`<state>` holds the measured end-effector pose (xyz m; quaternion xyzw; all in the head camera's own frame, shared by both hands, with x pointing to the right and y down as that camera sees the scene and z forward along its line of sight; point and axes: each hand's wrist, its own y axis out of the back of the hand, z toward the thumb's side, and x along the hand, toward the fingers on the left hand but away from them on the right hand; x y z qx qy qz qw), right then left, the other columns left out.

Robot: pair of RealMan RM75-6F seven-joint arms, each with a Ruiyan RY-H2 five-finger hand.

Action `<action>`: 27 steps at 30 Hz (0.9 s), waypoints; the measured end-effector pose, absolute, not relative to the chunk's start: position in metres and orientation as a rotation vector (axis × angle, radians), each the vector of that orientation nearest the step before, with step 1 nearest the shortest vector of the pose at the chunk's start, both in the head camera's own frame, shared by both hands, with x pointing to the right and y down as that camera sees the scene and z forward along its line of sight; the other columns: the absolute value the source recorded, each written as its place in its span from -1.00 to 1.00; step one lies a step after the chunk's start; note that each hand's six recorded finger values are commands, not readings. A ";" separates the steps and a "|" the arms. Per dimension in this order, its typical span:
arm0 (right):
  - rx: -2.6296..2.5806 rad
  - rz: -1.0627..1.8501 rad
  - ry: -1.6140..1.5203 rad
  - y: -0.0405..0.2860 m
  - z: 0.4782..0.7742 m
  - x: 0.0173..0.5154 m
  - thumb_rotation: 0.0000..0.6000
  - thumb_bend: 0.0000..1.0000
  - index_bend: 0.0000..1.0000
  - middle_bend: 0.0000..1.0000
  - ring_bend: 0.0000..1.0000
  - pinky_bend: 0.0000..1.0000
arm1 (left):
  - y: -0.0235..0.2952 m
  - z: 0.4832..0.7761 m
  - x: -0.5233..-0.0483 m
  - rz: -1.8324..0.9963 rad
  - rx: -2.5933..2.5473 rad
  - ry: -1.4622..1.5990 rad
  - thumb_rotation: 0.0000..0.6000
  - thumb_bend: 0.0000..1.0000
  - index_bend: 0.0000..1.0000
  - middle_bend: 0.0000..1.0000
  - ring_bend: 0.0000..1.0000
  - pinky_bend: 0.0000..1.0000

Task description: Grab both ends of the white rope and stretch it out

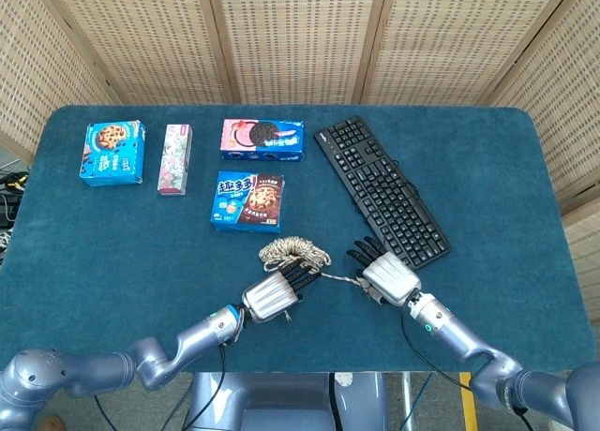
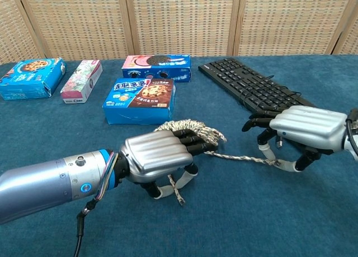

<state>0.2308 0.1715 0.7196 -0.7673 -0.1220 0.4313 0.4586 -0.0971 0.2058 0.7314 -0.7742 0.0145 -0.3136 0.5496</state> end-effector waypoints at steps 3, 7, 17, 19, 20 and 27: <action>-1.888 1.064 -0.301 0.171 0.720 0.232 1.00 0.44 0.24 -0.78 -1.00 -1.00 | 0.205 0.732 -0.098 -0.743 -1.822 0.032 1.00 -0.22 0.25 -1.00 -1.00 -1.00; -1.879 1.059 -0.305 0.170 0.718 0.233 1.00 0.44 0.24 -0.80 -1.00 -1.00 | 0.201 0.730 -0.098 -0.743 -1.810 0.054 1.00 -0.18 0.25 -1.00 -1.00 -1.00; -1.836 1.044 -0.380 0.158 0.701 0.244 1.00 0.45 0.24 -0.81 -1.00 -1.00 | 0.165 0.705 -0.141 -0.795 -1.821 0.239 1.00 -0.18 0.25 -1.00 -1.00 -1.00; -1.820 1.051 -0.395 0.154 0.698 0.248 1.00 0.45 0.25 -0.81 -1.00 -1.00 | 0.154 0.699 -0.159 -0.818 -1.811 0.291 1.00 -0.17 0.25 -1.00 -1.00 -1.00; -1.811 1.057 -0.404 0.152 0.696 0.251 1.00 0.44 0.25 -0.81 -1.00 -1.00 | 0.146 0.694 -0.172 -0.835 -1.804 0.320 1.00 -0.17 0.25 -1.00 -1.00 -1.00; -1.745 1.151 -0.473 0.143 0.686 0.288 1.00 0.45 0.25 -0.81 -1.00 -1.00 | 0.112 0.677 -0.252 -0.970 -1.744 0.445 1.00 -0.17 0.25 -1.00 -1.00 -1.00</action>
